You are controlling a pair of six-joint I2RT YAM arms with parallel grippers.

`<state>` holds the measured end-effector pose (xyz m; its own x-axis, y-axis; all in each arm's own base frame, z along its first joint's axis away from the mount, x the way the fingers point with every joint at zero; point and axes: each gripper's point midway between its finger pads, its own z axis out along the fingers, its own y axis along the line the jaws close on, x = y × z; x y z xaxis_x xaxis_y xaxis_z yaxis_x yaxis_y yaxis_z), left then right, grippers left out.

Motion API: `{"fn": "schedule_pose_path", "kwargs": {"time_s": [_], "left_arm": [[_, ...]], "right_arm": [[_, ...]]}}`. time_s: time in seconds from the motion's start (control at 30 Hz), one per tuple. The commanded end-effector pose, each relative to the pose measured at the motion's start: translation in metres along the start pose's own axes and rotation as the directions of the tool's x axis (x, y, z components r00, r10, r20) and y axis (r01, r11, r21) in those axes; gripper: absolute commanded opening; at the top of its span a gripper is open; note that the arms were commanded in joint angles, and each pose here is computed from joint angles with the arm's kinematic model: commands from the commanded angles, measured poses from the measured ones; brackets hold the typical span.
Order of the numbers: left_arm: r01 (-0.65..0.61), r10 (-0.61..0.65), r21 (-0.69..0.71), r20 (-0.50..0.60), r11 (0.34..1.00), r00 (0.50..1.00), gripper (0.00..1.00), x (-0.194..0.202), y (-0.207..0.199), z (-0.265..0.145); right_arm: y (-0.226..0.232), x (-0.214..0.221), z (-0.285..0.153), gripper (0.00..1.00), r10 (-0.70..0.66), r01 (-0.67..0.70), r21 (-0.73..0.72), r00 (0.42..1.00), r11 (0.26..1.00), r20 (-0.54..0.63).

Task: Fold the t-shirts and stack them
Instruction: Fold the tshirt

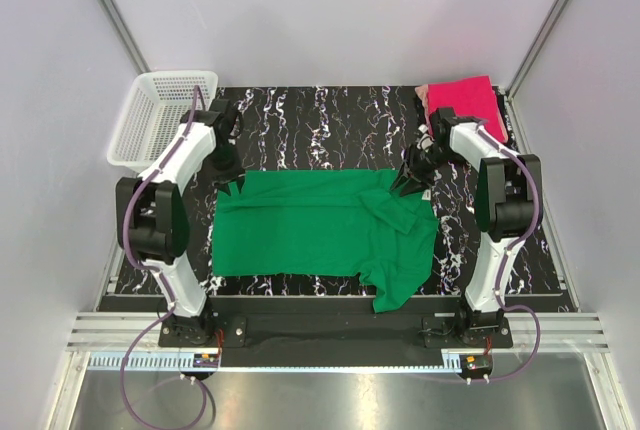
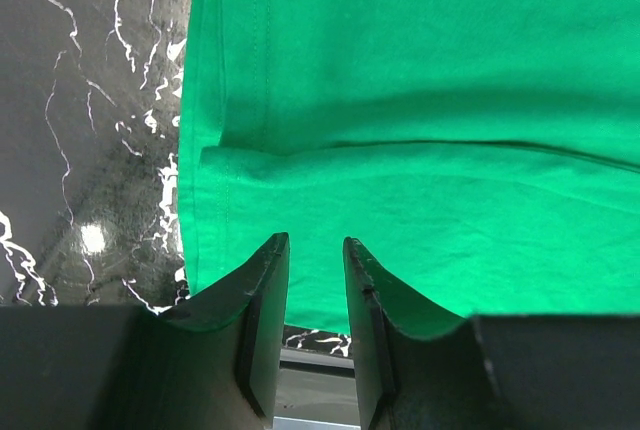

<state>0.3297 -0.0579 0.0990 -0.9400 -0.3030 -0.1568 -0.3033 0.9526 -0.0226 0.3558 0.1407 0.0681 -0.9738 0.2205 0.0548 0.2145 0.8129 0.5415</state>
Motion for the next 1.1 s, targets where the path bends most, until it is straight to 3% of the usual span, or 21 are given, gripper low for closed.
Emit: {"fn": "schedule_pose_path", "kwargs": {"time_s": [0.0,1.07], "left_arm": [[0.019,-0.024,0.055,0.100,0.998,0.995,0.33,-0.012,-0.007,-0.035],[-0.046,0.044,0.049,0.051,0.998,0.998,0.33,-0.018,-0.028,-0.026]], "right_arm": [[-0.001,-0.006,-0.014,0.41,-0.032,0.031,0.015,0.998,0.999,0.061],[0.031,-0.015,-0.004,0.41,-0.031,0.030,-0.124,1.000,0.992,-0.001]]}}
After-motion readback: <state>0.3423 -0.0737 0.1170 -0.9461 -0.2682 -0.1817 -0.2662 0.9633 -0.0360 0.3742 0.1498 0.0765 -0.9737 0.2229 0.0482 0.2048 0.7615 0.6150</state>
